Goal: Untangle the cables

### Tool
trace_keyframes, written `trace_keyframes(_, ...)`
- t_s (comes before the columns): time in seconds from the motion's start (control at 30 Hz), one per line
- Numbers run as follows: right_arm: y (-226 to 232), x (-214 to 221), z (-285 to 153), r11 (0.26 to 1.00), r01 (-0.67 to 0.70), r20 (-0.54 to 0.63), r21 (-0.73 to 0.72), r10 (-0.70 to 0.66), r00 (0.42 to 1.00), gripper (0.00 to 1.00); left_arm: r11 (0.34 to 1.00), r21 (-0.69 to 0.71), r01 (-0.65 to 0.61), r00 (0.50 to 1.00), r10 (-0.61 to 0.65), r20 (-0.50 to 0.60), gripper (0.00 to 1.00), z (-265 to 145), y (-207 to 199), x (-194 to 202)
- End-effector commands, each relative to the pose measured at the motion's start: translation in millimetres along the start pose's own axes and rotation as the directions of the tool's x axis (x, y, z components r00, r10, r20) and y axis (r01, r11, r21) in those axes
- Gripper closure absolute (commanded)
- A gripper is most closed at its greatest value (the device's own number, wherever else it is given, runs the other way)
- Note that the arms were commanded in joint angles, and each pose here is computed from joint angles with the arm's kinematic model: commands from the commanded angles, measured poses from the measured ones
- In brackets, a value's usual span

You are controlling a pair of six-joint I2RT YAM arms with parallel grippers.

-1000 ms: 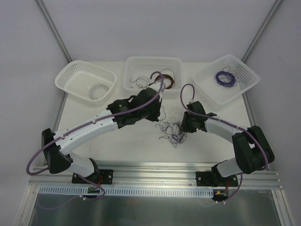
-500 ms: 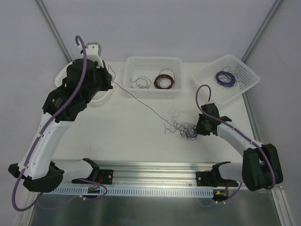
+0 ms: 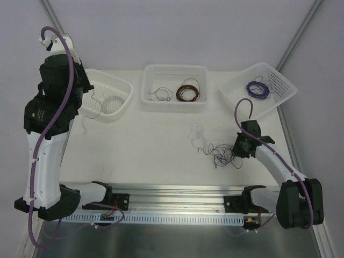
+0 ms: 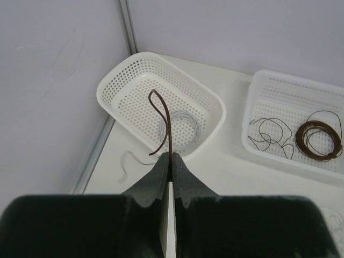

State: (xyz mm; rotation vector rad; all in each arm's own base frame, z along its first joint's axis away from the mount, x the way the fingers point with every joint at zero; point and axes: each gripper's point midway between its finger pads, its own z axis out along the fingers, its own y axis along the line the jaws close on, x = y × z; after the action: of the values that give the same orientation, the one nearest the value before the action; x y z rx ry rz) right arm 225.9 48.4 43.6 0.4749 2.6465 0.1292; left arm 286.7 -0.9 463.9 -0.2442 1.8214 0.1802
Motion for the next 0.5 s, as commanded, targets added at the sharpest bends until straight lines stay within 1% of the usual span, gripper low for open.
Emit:
trace_keyframes(0.0,-7.7,1.8,-4.6,1.000,0.006,-0.002,0.000,-0.006,1.000,0.94,0.999,-0.009,-0.036,0.999,0.036,0.010,1.00,-3.0,6.1,-8.8)
trace_keyframes(0.07,-2.6,2.7,-6.1,0.999,0.010,-0.008,-0.030,-0.010,1.000,0.92,0.997,0.077,-0.013,1.000,0.012,0.013,1.00,-4.6,-9.6,-12.3)
trace_keyframes(0.1,-0.2,2.1,-7.2,0.999,0.012,-0.005,-0.043,-0.013,1.000,0.90,0.988,0.153,-0.004,1.000,0.003,0.004,1.00,-5.7,-24.1,-11.9)
trace_keyframes(0.13,5.8,2.9,-9.2,0.997,0.015,-0.015,-0.075,-0.016,1.000,0.87,0.982,0.190,0.004,1.000,-0.005,0.006,1.00,-6.7,-31.4,-14.6)
trace_keyframes(0.17,8.2,2.6,-10.3,0.996,0.018,-0.016,-0.088,-0.020,1.000,0.85,0.976,0.216,0.010,1.000,-0.010,0.000,1.00,-5.1,-37.7,-15.1)
trace_keyframes(0.2,10.9,2.4,-11.5,0.994,0.021,-0.018,-0.103,-0.023,1.000,0.79,0.970,0.242,0.021,1.000,-0.021,-0.001,1.00,-5.7,-43.2,-16.9)
trace_keyframes(0.23,17.1,0.6,-15.2,0.991,0.027,-0.017,-0.135,-0.030,0.999,0.77,0.955,0.294,0.032,0.999,-0.039,0.016,1.00,-10.3,-52.4,-25.0)
trace_keyframes(0.27,19.2,0.5,-17.1,0.988,0.032,-0.018,-0.148,-0.035,0.999,0.73,0.951,0.307,0.035,0.999,-0.042,0.016,1.00,-7.7,-56.8,-27.3)
trace_keyframes(0.3,21.6,-0.2,-19.5,0.986,0.040,-0.016,-0.162,-0.043,0.999,0.64,0.945,0.323,0.041,0.998,-0.052,0.024,1.00,-9.3,-60.1,-32.0)
trace_keyframes(0.37,30.6,-2.8,-28.1,0.975,0.065,-0.005,-0.214,-0.068,0.998,0.54,0.935,0.352,0.049,0.996,-0.072,0.053,1.00,-10.6,-66.4,-47.3)
trace_keyframes(0.4,32.4,-1.5,-31.9,0.971,0.071,-0.008,-0.228,-0.075,0.997,0.45,0.929,0.366,0.054,0.993,-0.089,0.079,1.00,-15.4,-67.6,-58.8)
trace_keyframes(0.47,36.8,-6.7,-42.1,0.962,0.095,0.023,-0.255,-0.093,0.995,0.36,0.918,0.391,0.057,0.991,-0.099,0.088,1.00,-9.9,-77.1,-66.9)
